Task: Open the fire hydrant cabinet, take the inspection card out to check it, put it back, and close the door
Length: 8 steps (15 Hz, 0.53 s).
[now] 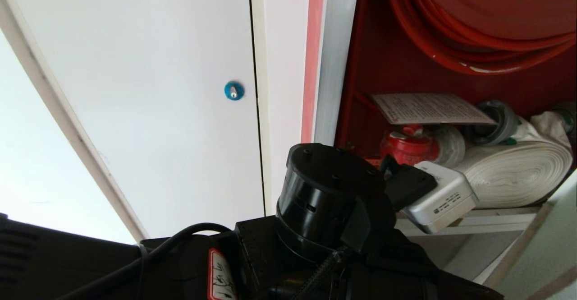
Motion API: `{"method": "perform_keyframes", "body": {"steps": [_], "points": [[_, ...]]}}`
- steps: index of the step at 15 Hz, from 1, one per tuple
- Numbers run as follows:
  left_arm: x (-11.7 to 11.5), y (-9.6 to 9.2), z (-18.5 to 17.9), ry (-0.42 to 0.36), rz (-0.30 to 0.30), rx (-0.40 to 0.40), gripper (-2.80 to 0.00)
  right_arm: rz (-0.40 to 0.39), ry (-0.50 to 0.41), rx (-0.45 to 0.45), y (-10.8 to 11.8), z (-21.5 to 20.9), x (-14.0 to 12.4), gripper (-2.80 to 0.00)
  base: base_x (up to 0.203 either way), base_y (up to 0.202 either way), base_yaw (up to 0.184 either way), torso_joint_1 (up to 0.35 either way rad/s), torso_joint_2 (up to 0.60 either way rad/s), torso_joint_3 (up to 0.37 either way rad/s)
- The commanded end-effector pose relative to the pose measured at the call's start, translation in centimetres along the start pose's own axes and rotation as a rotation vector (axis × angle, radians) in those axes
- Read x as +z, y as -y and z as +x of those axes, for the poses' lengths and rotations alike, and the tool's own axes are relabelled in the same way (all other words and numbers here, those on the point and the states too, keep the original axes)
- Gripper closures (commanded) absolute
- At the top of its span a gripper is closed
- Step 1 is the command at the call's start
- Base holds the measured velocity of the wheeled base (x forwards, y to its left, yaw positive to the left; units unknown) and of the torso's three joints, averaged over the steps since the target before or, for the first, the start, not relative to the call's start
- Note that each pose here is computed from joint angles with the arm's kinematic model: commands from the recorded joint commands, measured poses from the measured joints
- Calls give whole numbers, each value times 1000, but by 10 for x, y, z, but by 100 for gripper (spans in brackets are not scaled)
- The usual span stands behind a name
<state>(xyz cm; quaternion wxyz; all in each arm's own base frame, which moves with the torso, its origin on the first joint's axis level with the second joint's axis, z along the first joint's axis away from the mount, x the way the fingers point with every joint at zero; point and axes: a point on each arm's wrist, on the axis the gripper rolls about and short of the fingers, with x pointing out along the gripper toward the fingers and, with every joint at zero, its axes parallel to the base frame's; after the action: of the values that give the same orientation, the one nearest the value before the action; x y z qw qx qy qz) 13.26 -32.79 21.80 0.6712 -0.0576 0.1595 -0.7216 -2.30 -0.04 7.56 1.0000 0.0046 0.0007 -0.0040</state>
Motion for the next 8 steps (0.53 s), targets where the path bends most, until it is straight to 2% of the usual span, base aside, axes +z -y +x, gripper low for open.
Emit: {"method": "perform_keyframes", "body": {"steps": [1, 3, 8], "points": [[3, 5, 0, 10, 0, -17, 0, 0, -1, 0, 0, 0, 0, 0, 0, 0, 0, 0, 0, 0], [5, 15, 0, 6, -18, -65, 0, 0, -2, 0, 0, 0, 0, 0, 0, 0, 0, 0, 0, 0], [1, 28, 7, -10, -14, -110, 0, 2, -2, 0, 0, 0, 0, 0, 0, 0, 0, 0, 0, 0]]}}
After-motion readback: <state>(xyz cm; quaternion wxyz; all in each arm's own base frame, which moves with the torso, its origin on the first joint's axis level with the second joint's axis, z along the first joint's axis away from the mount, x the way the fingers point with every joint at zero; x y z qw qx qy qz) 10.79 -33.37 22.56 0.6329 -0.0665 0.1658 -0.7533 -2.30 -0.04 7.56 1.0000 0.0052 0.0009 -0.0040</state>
